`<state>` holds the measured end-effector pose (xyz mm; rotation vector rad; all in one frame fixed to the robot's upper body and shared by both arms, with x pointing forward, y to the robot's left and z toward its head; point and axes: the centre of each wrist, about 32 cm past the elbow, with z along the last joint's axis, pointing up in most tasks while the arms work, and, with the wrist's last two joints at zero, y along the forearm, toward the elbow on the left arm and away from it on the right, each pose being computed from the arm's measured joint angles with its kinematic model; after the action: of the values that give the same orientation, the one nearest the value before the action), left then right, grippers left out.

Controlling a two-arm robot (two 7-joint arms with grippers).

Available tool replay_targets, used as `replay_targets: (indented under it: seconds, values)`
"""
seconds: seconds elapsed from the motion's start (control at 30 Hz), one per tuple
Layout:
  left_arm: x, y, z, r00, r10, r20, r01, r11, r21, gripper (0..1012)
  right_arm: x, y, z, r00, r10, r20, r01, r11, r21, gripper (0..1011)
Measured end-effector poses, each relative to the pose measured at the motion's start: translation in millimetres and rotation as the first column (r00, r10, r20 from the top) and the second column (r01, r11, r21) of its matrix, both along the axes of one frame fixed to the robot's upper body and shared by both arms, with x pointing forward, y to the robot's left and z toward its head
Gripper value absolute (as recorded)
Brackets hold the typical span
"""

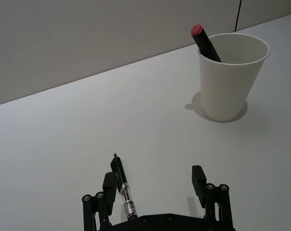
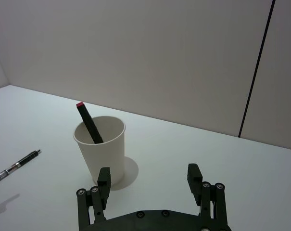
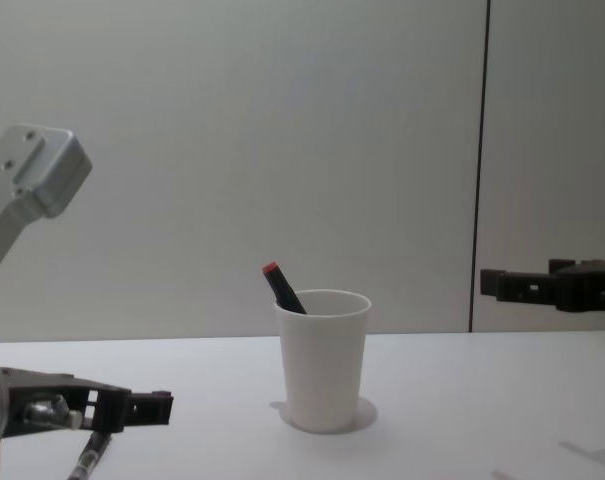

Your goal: Place the pen into the pen holder.

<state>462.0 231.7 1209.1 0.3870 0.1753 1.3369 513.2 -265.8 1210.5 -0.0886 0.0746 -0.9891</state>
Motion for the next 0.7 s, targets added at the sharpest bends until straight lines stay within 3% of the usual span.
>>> replay_targets:
  seconds: [0.3, 0.7]
  values:
    - [2.5, -0.2, -0.4, 0.9998, 0.009, 0.019, -0.009, 0.9998, 0.02, 1004, 0.0, 0.0, 0.0, 1.0, 0.0, 0.0, 0.0, 1.0, 0.0, 1001]
    - [5.4, 0.8, -1.5, 0.9993, 0.038, 0.005, -0.038, 0.9982, 0.047, 1004, 0.0, 0.0, 0.0, 1.0, 0.0, 0.0, 0.0, 1.0, 0.0, 1002]
